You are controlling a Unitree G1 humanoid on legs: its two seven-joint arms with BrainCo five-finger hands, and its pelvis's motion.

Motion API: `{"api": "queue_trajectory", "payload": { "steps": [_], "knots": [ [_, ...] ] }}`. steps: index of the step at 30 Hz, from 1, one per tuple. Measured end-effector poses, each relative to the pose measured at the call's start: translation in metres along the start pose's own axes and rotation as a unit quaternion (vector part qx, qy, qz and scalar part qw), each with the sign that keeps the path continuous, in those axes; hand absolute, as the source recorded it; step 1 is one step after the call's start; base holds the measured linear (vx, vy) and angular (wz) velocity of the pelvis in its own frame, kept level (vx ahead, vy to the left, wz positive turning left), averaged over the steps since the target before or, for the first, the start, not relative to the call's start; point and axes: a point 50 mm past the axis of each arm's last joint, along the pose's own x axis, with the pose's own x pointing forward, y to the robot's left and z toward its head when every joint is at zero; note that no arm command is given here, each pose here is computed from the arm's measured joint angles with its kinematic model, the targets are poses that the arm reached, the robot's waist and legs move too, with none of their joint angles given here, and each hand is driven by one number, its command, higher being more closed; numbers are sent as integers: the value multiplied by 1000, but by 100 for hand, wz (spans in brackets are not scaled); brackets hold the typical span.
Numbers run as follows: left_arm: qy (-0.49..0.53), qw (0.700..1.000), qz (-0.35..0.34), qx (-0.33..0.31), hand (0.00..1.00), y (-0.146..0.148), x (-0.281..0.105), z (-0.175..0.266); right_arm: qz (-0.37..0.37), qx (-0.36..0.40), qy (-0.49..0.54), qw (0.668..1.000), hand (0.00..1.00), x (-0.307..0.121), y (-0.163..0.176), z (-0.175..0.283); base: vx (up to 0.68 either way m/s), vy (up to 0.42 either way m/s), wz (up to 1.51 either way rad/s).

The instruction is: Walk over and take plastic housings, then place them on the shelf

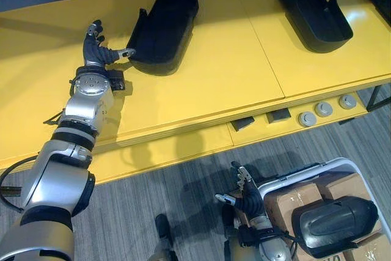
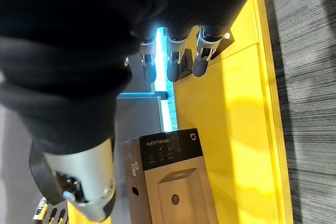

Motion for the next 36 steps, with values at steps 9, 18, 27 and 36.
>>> {"api": "queue_trajectory", "payload": {
  "steps": [9, 18, 27, 36],
  "knots": [
    [18, 992, -78, -93, 0, 2, -15, -16, -14, -2, -2, 1000, 0, 0, -11, 1, 1, 44, -1],
    [33, 969, -155, -192, 0, -11, -36, -33, -20, -13, 17, 1000, 0, -2, -18, -7, 3, 40, -4],
    [39, 958, -189, -212, 0, -21, -43, -35, -19, -17, 48, 999, 0, -6, -19, -21, -23, 34, 0],
    [46, 951, -196, -235, 0, -29, -46, -39, -20, -18, 67, 997, 0, -9, -20, -29, 2, 4, 1]
  ]
}}
